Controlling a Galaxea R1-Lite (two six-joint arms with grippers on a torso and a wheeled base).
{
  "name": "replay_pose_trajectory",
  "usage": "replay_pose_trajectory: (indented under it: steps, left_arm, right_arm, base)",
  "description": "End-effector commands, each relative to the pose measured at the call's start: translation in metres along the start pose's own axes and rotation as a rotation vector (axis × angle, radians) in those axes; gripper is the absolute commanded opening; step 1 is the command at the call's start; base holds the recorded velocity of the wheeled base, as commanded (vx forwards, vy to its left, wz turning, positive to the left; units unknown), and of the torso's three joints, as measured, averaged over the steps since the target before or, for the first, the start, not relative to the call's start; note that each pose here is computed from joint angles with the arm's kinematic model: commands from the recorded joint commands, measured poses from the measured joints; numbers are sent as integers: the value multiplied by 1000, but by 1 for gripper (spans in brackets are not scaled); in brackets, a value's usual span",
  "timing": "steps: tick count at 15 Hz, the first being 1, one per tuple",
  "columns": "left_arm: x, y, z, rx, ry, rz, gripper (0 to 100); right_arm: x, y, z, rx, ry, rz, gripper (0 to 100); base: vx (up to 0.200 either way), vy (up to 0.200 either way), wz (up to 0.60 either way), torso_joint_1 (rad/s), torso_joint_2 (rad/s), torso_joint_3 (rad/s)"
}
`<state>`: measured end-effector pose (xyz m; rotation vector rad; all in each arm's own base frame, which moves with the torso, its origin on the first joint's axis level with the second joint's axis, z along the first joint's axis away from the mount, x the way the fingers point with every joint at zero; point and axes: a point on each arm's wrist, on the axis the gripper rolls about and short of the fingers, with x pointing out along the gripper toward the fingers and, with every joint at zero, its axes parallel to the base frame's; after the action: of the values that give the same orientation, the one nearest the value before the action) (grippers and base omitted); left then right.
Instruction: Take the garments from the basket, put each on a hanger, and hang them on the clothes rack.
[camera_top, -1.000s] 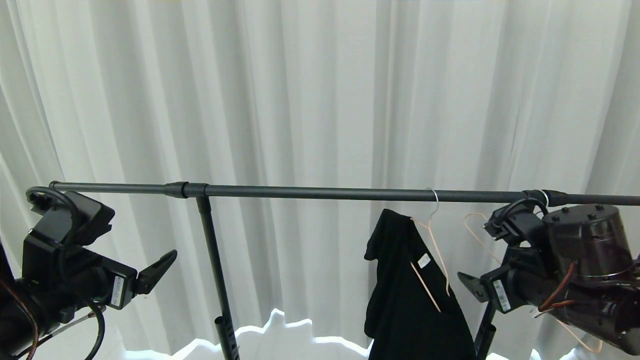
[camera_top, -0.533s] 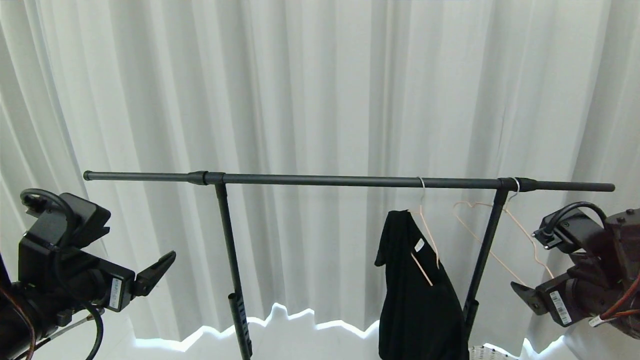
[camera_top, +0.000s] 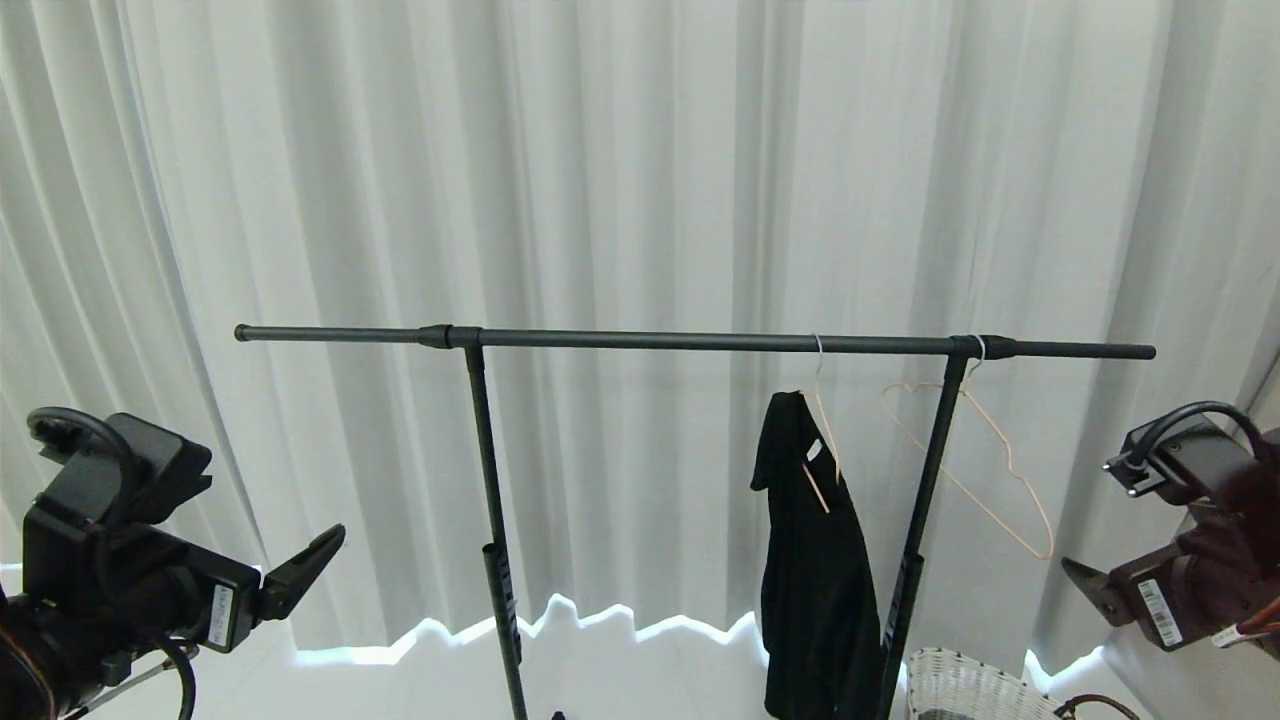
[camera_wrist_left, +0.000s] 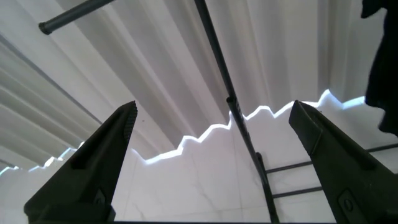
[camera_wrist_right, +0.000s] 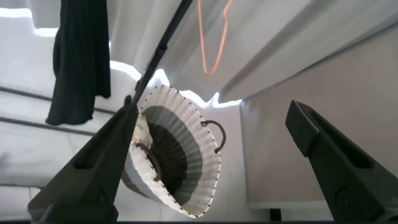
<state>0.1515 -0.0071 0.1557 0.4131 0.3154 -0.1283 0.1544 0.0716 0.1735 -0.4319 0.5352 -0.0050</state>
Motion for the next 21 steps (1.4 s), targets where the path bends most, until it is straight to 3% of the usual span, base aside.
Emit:
replay_pose_trajectory:
  steps: [1,8,18,21]
  left_arm:
    - [-4,-2,-4,0,3,-2,100]
    - [-14,-7,-16,0,14,-7,100]
    - [-30,-12,-27,-1,-3,3,100]
    - [-33,-13,-28,-38,-8,8,100]
  right_arm:
    - [-6,-4,-3,14,-18,-6,100]
    - [-11,-11,-6,-4,-30,-29,100]
    - [-15,-20,-8,24,-36,-62,100]
    - [-14,-20,-11,23,-24,-69,100]
  base:
    - [0,0,0,0,0,0]
    - [0,0,0,-37,84,43]
    - [0,0,0,-231,501,267]
    - [0,0,0,-233,528,286]
